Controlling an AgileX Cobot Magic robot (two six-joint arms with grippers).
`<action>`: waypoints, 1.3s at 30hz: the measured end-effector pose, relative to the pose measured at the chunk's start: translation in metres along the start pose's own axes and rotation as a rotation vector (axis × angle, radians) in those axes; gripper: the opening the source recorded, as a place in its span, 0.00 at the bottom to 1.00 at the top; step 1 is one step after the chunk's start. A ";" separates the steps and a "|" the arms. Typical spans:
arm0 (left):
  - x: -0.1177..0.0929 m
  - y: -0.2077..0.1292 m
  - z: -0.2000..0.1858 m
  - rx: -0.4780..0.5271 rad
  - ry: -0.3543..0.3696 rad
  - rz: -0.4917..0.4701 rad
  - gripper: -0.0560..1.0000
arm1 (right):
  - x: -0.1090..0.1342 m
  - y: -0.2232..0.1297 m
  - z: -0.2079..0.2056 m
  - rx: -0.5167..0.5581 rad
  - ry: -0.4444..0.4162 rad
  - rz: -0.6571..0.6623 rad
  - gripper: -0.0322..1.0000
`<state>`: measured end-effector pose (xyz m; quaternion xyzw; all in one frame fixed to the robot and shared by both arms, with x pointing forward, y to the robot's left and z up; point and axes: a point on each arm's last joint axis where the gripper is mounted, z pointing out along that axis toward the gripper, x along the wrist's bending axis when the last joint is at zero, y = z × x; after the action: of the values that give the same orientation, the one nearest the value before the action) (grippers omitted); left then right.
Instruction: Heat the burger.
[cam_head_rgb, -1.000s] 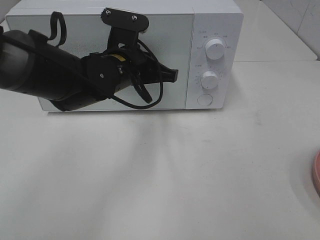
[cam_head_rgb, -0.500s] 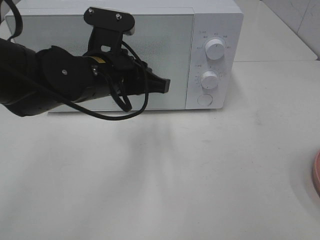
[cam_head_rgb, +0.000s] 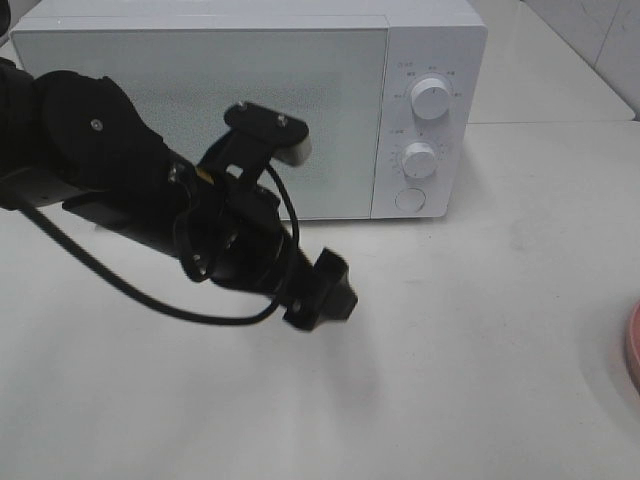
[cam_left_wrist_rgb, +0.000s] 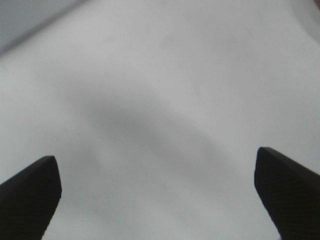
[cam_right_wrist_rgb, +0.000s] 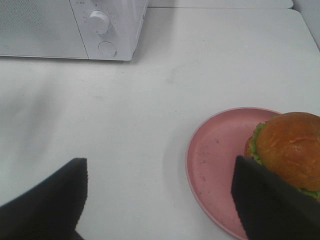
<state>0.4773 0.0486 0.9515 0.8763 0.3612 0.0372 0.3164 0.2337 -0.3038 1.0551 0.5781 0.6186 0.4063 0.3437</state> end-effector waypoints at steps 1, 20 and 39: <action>-0.005 -0.010 -0.001 0.111 -0.053 0.020 0.99 | 0.000 0.000 0.000 0.000 0.000 0.000 0.77; -0.002 -0.025 -0.053 0.362 0.050 -0.058 0.99 | 0.000 0.000 0.000 0.000 0.000 0.000 0.77; 0.113 -0.076 -0.222 0.280 0.314 -0.652 0.99 | 0.000 0.000 0.000 0.000 0.000 0.000 0.77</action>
<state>0.4493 0.2810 1.0657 0.7340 0.6664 0.0189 0.1297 0.2337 -0.3038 1.0551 0.5781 0.6186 0.4063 0.3437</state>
